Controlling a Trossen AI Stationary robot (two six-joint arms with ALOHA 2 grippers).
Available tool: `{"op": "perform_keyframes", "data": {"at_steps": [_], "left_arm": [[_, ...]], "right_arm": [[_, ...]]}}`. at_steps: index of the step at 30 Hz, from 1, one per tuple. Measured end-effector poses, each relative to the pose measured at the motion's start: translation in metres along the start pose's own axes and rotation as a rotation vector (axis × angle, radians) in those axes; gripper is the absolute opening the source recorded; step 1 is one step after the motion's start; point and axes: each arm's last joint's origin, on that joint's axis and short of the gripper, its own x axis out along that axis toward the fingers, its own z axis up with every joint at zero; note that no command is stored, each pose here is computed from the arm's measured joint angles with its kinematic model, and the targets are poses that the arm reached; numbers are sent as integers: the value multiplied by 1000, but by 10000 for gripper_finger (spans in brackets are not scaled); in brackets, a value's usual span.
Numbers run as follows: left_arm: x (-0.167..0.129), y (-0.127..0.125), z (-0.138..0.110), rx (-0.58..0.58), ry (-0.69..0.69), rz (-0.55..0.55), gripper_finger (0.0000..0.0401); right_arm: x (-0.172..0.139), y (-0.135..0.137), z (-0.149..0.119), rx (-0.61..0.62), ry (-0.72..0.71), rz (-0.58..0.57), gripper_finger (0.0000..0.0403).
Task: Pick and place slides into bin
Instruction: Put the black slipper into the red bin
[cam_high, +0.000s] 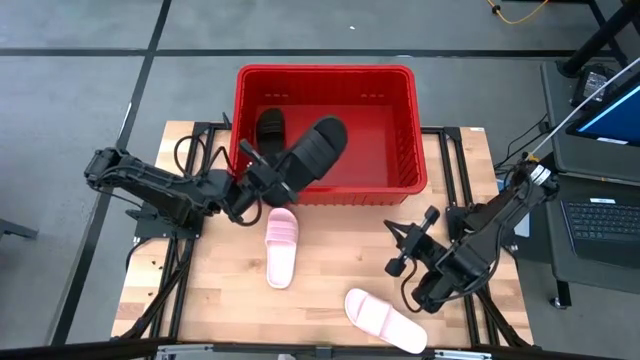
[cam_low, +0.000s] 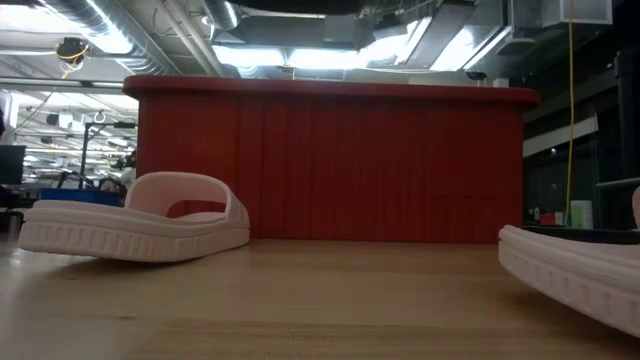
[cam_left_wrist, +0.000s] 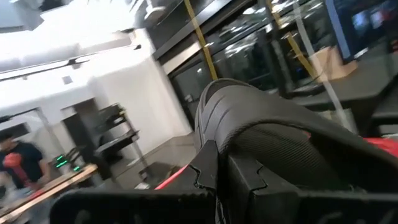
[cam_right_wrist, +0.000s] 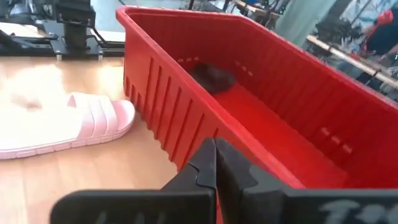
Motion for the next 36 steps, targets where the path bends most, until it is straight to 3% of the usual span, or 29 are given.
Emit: {"op": "perform_keyframes", "data": {"at_steps": [8, 14, 21, 28, 36], "left_arm": [[11, 5, -4, -74, -37, -35, 3], [23, 10, -12, -135, -19, -1, 3], [49, 8, -34, -119, 8, 53, 3], [68, 6, -47, -197, 15, 70, 3], [77, 18, -46, -297, 60, 233, 3]], "right_arm": [[-8, -21, -23, 133, -74, 17, 0], [-14, -37, -38, 161, -95, 62, 0], [-18, -39, -54, 108, -122, 114, 0], [-18, -39, -57, 94, -124, 119, 1], [-18, -42, -55, 94, -168, 90, 5]]}}
